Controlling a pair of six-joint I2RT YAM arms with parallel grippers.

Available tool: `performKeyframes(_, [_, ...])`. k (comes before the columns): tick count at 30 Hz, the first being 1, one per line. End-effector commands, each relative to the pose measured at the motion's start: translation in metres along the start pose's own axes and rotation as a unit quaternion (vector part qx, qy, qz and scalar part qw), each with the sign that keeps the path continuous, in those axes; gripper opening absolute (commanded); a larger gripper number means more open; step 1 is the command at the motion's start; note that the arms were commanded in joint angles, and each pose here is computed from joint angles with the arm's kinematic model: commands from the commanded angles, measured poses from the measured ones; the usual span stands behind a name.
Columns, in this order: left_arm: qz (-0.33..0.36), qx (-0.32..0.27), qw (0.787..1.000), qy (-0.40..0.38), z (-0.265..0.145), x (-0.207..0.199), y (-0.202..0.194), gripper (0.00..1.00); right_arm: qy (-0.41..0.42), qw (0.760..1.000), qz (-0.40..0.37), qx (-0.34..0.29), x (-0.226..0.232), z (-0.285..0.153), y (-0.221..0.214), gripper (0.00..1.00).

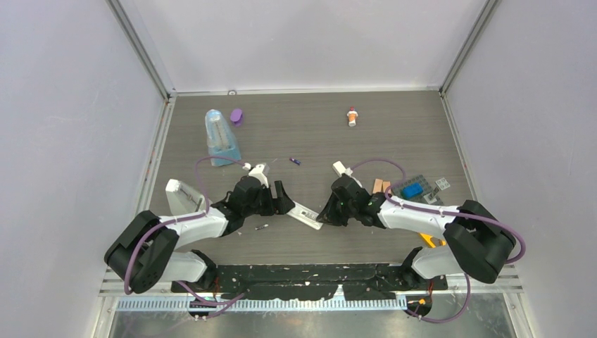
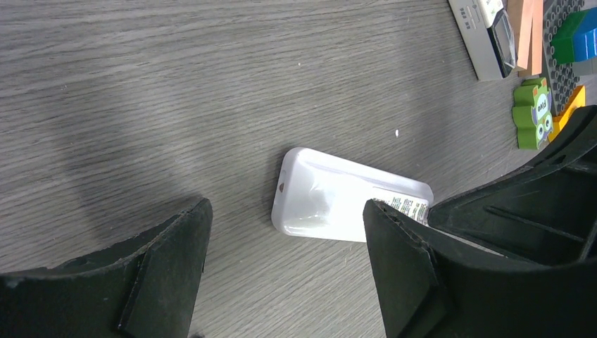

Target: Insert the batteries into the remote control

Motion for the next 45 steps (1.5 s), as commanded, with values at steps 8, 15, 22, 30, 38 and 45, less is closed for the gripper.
performKeyframes(8, [0.008,-0.012,1.000,-0.009,0.003,-0.003,0.005,0.80,-0.026,0.999,-0.041,-0.008,0.016,0.009,0.006,0.09])
performKeyframes(15, [0.005,-0.013,1.000,-0.009,0.004,-0.002,0.005,0.79,-0.099,0.992,-0.080,-0.011,0.016,0.012,0.005,0.08])
performKeyframes(22, [0.013,-0.036,0.999,-0.002,-0.001,-0.003,0.010,0.79,-0.151,0.977,-0.146,-0.036,0.037,0.013,0.004,0.16])
performKeyframes(30, [0.035,-0.119,0.991,0.044,-0.028,-0.015,0.040,0.82,-0.170,0.963,-0.190,-0.088,0.060,-0.010,0.007,0.23])
performKeyframes(38, [0.039,-0.170,0.983,0.056,-0.064,-0.024,0.055,0.83,-0.104,0.961,-0.225,-0.121,0.071,-0.030,0.010,0.29])
performKeyframes(45, [0.028,-0.193,0.980,0.040,-0.088,-0.028,0.055,0.84,-0.120,0.950,-0.275,-0.084,0.074,-0.003,0.007,0.18])
Point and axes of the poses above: each gripper's point midway between its finger pads, its own z axis out along the fingers, its own x axis along the line the jaws close on, y = z × x, the point moved 10 cm from there along -z, back along the fingers, and after that the axes turned 6 degrees about -z, right-handed, at the moved point
